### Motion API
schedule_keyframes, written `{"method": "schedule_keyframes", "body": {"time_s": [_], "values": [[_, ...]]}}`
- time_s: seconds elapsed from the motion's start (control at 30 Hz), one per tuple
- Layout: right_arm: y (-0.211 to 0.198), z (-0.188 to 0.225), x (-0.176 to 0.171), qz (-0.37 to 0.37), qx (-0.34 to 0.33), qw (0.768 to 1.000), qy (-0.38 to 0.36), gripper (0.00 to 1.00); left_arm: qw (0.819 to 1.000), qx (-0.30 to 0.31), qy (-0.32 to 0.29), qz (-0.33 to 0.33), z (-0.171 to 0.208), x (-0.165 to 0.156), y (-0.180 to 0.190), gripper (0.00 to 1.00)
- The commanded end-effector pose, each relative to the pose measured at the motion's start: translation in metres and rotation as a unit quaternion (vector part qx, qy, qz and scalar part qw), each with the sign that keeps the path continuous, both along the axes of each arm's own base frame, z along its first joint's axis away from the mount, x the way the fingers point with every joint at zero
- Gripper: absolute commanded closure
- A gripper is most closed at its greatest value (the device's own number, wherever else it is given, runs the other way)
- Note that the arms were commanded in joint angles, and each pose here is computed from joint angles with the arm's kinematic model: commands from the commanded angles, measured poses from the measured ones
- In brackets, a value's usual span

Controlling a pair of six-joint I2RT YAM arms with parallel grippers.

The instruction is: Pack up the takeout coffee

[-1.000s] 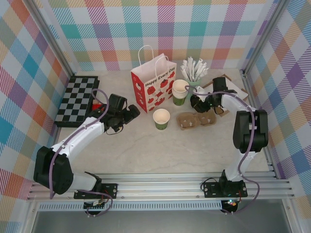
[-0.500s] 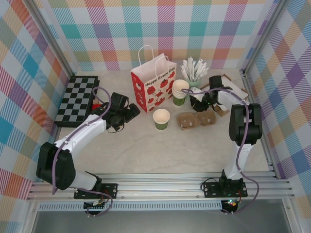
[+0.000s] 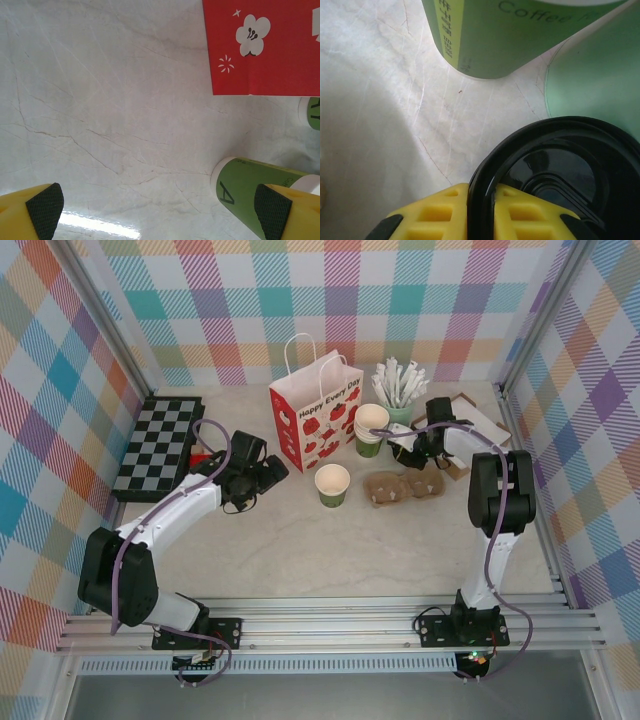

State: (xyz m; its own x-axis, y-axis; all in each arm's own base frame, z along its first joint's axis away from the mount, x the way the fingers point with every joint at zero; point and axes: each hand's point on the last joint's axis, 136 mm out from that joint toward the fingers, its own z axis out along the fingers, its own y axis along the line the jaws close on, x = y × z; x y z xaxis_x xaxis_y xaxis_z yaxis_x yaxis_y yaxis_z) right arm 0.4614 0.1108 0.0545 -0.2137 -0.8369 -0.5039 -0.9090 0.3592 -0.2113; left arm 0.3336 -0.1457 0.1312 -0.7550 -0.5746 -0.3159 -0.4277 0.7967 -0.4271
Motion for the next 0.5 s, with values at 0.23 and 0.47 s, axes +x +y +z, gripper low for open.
{"method": "schedule_keyframes", "body": {"time_s": [0.23, 0.47], "values": [[0.010, 0.047, -0.006, 0.007, 0.030, 0.998, -0.046, 0.95, 1.000, 0.004, -0.024, -0.012, 0.018, -0.001, 0.000, 0.00], [0.005, 0.067, -0.036, 0.020, -0.029, 0.993, -0.109, 1.00, 0.992, 0.002, -0.080, -0.102, 0.046, -0.005, -0.013, 0.00]]}}
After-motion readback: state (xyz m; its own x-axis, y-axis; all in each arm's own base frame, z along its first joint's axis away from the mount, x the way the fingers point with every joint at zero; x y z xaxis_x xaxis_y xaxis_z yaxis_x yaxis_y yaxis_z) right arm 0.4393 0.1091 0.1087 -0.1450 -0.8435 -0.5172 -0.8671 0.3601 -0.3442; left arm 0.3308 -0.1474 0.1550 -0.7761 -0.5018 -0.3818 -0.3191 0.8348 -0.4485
